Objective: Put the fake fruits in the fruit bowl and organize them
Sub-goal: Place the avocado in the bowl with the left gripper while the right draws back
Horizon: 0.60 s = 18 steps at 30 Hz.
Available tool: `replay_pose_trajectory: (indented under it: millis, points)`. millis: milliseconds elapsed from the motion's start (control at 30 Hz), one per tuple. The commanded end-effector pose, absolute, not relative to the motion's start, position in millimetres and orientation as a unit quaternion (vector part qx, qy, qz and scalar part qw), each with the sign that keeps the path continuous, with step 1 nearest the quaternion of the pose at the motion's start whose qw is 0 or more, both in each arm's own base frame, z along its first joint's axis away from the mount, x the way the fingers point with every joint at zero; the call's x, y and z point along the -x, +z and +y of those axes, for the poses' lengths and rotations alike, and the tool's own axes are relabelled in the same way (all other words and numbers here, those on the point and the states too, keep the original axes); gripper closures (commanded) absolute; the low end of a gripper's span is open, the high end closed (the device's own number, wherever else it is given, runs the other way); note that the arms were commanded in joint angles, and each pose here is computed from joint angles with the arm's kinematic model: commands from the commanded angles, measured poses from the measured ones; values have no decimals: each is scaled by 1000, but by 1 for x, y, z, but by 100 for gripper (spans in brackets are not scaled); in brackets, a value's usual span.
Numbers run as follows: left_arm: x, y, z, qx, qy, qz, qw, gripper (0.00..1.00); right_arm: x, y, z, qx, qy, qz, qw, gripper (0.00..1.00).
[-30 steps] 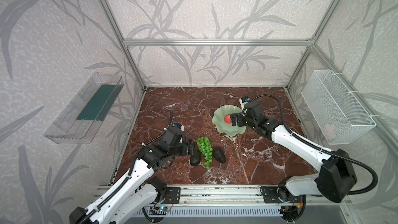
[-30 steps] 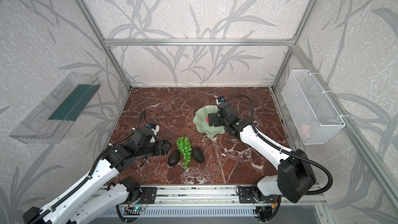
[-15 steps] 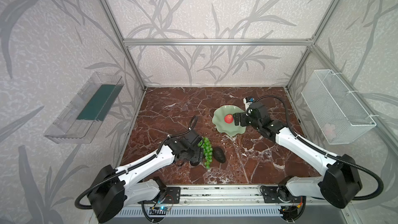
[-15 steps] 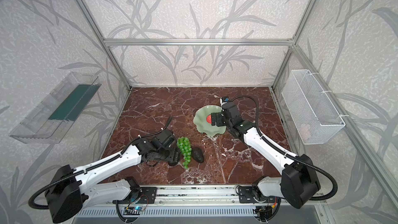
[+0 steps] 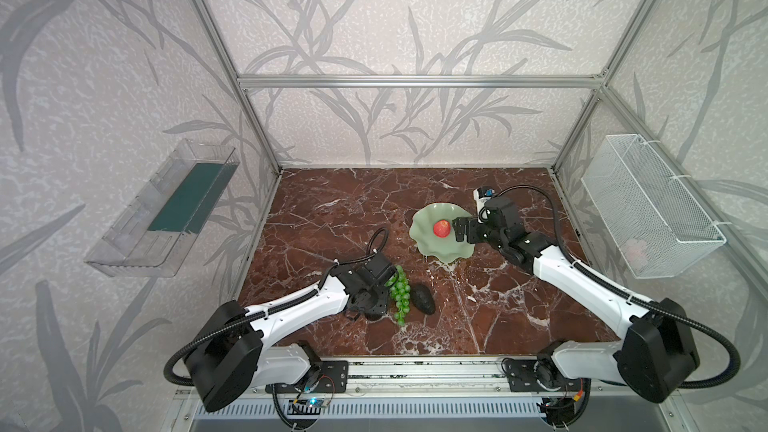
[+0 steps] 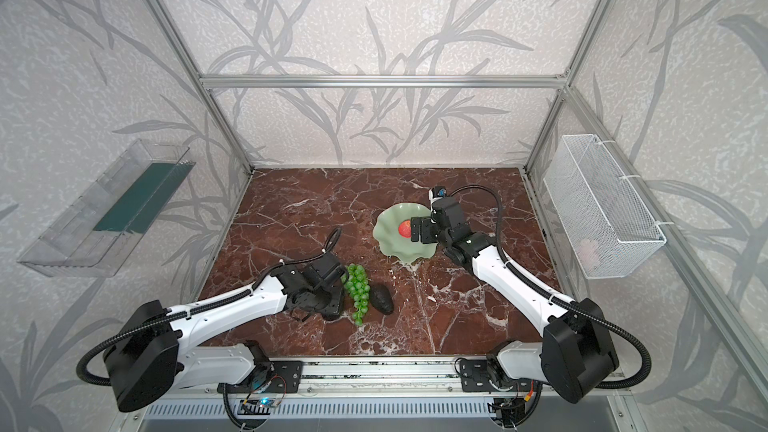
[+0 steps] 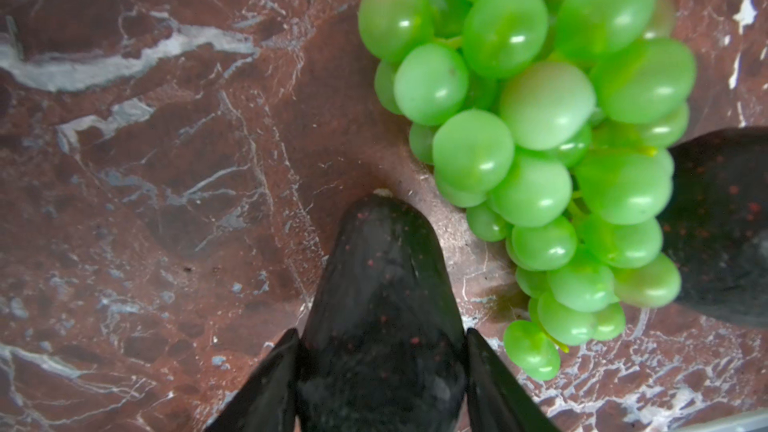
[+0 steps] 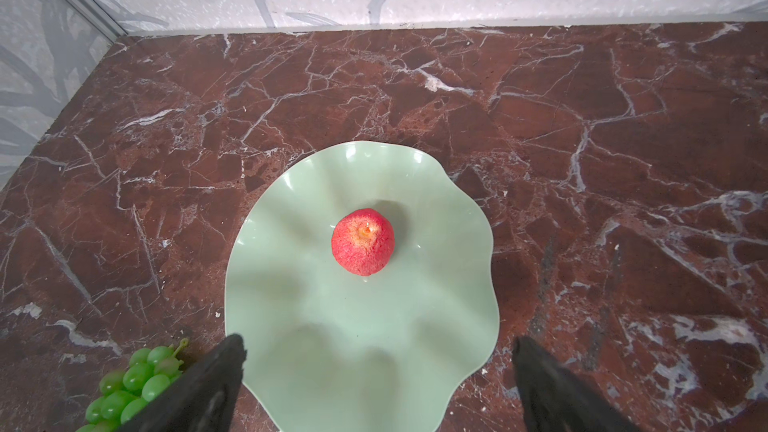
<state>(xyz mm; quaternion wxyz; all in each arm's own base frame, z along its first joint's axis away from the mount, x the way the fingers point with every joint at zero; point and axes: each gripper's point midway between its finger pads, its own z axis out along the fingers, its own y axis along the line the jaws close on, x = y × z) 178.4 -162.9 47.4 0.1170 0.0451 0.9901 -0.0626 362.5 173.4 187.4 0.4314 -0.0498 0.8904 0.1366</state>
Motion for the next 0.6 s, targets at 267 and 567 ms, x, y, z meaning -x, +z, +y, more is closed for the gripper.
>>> replay_pose_trajectory:
  millis: [267, 567]
  points:
    - [-197, 132, -158, -48, -103, 964, 240, 45, -363, 190, 166, 27, 155, 883, 441, 1]
    - [-274, 200, -228, -116, -135, 931, 318, 43, -346, 211, 146, 13, 149, 873, 464, 1]
